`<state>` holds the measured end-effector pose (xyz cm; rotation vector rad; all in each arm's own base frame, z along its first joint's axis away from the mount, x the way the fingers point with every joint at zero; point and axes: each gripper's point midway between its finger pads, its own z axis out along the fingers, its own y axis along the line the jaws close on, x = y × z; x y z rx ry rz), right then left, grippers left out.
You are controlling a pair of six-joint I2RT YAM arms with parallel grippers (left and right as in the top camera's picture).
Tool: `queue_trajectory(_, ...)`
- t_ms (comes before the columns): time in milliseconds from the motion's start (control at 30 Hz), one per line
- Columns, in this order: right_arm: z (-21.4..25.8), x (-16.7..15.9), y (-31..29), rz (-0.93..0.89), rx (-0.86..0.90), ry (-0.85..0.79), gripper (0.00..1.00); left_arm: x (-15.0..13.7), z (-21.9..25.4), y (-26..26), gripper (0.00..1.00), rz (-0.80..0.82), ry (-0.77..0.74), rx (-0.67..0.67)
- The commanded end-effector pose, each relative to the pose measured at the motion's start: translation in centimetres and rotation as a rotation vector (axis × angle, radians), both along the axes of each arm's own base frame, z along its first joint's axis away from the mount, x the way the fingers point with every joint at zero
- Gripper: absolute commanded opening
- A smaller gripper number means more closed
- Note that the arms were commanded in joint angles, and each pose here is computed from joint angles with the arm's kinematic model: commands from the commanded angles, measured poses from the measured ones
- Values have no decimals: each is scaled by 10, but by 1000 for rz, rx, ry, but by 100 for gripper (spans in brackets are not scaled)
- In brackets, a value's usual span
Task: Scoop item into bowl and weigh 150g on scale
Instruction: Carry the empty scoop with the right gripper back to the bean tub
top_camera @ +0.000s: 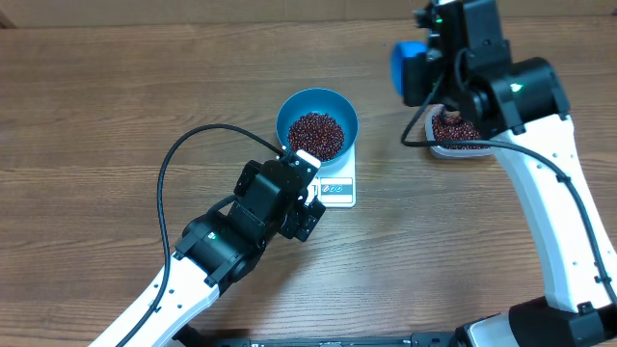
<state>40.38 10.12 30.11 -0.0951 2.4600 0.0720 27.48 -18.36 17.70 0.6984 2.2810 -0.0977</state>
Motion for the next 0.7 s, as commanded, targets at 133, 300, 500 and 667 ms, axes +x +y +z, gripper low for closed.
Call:
queue_trajectory(133, 5, 2, -81, -277, -216, -23, 4, -1, 0, 3, 99, 12, -5, -1)
queue_trajectory(300, -10, 9, -108, -355, -218, 20, 4, -1, 0, 3, 100, 12, -5, -1)
queue_trajectory(500, -59, 19, -117, -366, -262, 164, 4, -1, 0, 3, 100, 12, -5, -1)
queue_trajectory(667, -83, 25, -116, -368, -276, 227, 4, -1, 0, 3, 100, 12, -5, -1)
